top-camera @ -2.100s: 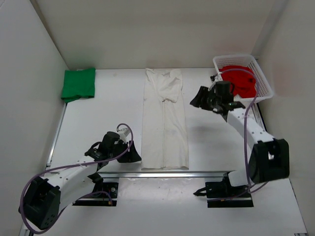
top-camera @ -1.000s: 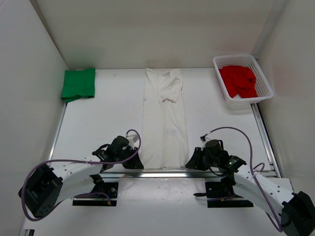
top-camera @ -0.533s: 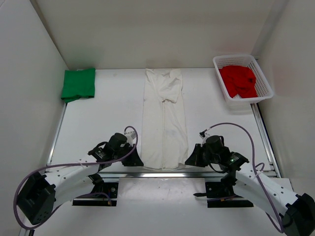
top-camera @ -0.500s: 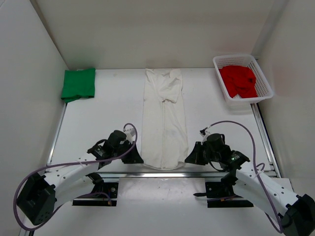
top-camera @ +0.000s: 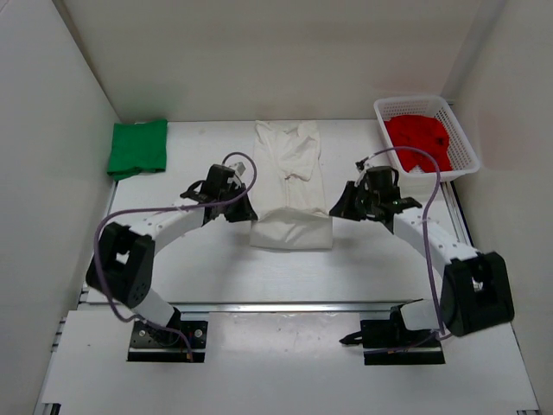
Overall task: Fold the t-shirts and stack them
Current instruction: Grab the bottom of the folded rectangular tshirt with both arms
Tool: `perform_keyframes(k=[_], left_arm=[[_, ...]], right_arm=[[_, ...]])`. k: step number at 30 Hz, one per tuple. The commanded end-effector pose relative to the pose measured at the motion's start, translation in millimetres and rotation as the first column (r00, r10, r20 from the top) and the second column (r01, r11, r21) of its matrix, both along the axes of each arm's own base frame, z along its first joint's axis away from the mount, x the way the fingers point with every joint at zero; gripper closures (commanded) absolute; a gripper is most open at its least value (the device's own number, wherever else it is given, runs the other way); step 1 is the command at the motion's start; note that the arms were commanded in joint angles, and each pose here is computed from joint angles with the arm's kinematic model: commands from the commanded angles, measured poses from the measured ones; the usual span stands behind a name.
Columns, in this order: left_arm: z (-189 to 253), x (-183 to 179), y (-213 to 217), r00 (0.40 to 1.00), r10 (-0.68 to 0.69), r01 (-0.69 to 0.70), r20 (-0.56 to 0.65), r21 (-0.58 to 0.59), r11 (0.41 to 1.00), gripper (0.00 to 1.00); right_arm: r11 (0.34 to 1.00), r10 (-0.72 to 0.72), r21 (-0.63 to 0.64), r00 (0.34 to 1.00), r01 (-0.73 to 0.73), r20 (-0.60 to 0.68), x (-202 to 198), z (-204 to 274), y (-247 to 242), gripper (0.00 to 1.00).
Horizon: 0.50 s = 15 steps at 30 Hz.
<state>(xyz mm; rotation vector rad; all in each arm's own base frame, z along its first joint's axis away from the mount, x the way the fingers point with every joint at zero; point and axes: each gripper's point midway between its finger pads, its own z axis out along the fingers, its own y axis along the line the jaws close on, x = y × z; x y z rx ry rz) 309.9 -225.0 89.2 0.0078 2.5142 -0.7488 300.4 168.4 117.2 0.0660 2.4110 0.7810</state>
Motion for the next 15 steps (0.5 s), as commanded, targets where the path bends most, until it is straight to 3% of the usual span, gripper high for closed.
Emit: perform_keyframes(k=[1, 8, 15], left_arm=[[20, 50, 6, 0.993, 0.075, -0.077, 0.094, 0.021, 0.997, 1.00], [13, 107, 10, 0.985, 0.134, -0.140, 0.104, 0.057, 0.988, 1.00], [-4, 144, 9, 0.983, 0.161, -0.166, 0.090, 0.058, 0.984, 1.00]], right_arm=[[1.000, -0.017, 0.028, 0.991, 0.014, 0.129, 59, 27, -5, 1.00], [1.000, 0.008, 0.027, 0.995, -0.011, 0.097, 123, 15, 9, 1.00], [1.000, -0.023, 0.010, 0.996, 0.022, 0.081, 162, -1, -3, 1.00]])
